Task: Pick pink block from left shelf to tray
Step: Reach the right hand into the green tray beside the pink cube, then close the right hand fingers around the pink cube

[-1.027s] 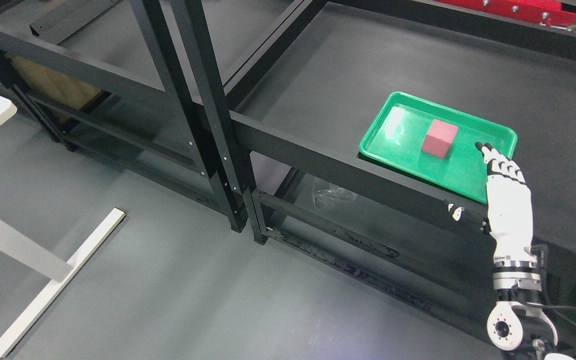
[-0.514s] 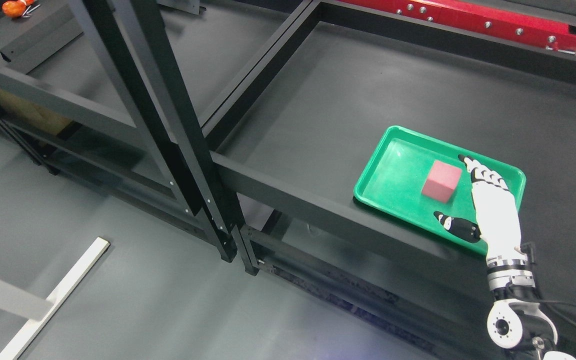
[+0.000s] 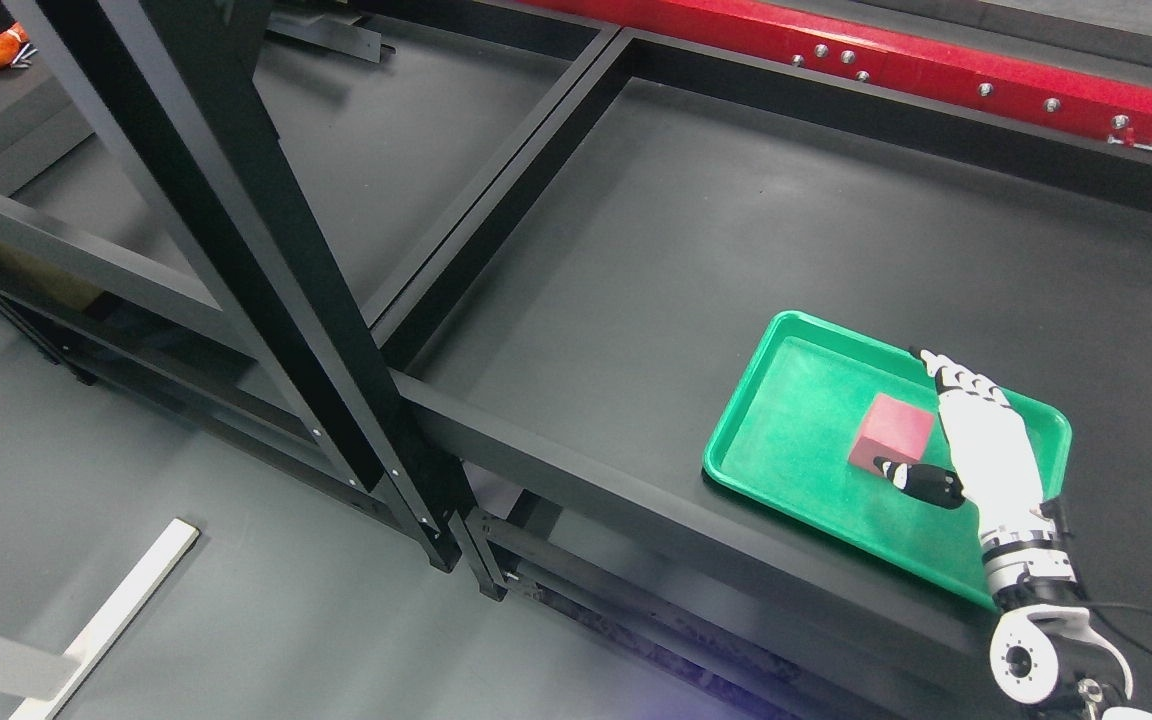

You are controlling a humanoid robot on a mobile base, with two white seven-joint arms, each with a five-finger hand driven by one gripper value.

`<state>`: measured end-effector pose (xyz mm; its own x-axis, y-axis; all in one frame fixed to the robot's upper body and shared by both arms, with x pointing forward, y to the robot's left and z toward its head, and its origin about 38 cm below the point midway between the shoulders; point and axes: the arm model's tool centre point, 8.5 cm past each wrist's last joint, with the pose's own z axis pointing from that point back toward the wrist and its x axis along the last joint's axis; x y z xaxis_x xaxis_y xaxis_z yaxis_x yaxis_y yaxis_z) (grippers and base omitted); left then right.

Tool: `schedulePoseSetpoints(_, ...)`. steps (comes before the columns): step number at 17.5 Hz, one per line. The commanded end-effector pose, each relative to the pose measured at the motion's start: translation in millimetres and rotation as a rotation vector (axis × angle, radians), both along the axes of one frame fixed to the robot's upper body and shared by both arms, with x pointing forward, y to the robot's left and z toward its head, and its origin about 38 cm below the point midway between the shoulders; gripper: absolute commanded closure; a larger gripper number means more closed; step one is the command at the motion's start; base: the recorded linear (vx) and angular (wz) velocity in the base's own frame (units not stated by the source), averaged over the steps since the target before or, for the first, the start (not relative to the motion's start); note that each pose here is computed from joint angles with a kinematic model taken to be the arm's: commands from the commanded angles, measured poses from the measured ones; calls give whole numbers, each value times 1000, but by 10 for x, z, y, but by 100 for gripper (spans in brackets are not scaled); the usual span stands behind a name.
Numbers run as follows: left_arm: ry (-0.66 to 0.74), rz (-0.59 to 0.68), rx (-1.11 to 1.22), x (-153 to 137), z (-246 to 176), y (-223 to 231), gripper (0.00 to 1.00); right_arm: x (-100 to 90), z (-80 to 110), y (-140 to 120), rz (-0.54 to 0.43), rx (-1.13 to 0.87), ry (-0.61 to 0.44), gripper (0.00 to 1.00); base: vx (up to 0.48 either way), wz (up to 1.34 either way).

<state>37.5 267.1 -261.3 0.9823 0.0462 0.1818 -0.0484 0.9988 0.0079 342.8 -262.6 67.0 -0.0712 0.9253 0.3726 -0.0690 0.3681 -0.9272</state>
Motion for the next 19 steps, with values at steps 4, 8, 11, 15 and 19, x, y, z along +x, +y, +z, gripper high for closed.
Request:
schedulePoseSetpoints(4,9,-1,18,-60,7,113,0,-53,-213,-193,39,-98,93,4,79,0)
schedulePoseSetpoints(8,9,-1,18,-60,7,113,0,-72,-307,-142,80,-120,141,4,37,1)
schedulePoseSetpoints(11,9,-1,18,-60,7,113,0,-59,-406,-117,98,-126,191,4,11,0)
schedulePoseSetpoints(15,9,-1,18,-60,7,113,0,50,-419,-111,101,-131,196,4,0,0)
schedulePoseSetpoints(19,9,-1,18,-60,7,113,0,182,-364,-106,100,-135,181,4,0,0)
